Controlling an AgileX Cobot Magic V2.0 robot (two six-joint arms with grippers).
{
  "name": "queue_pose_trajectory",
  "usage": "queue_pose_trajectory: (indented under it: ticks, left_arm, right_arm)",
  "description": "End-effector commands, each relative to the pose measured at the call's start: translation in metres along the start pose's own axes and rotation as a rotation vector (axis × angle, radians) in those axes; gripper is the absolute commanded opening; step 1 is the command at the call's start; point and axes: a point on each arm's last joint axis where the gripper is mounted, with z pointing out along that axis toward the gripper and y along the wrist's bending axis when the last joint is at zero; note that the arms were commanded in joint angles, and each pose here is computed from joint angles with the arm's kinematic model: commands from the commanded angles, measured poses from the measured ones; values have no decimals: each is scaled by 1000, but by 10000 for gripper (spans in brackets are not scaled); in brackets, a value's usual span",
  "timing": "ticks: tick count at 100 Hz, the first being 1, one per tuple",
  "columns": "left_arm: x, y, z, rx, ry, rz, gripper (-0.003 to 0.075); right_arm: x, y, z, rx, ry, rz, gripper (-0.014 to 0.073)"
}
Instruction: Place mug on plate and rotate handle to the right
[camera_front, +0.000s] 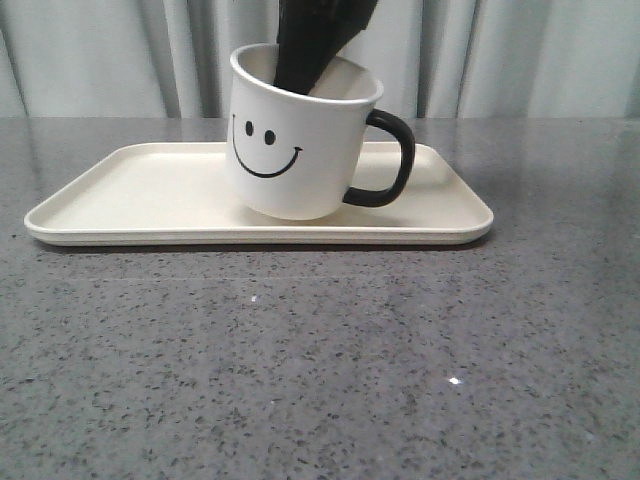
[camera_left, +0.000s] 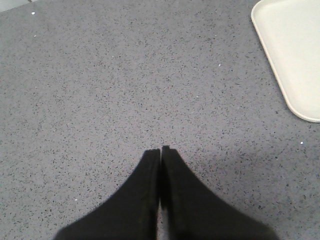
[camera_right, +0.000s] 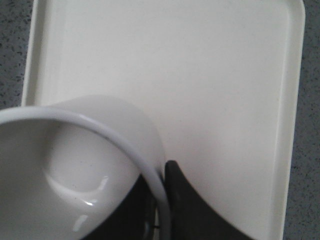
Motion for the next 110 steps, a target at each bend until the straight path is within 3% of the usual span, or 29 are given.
queue_pose_trajectory:
  ticks: [1,110]
  left_arm:
    - [-8,2,-5,-8,-71,-15,-20]
    - [-8,1,-5,7,-72,-21,-20]
  right_arm:
    - [-9,12,-31,-24,-20,-28,-111]
    - [-5,8,-14,-56,-6,-17,-111]
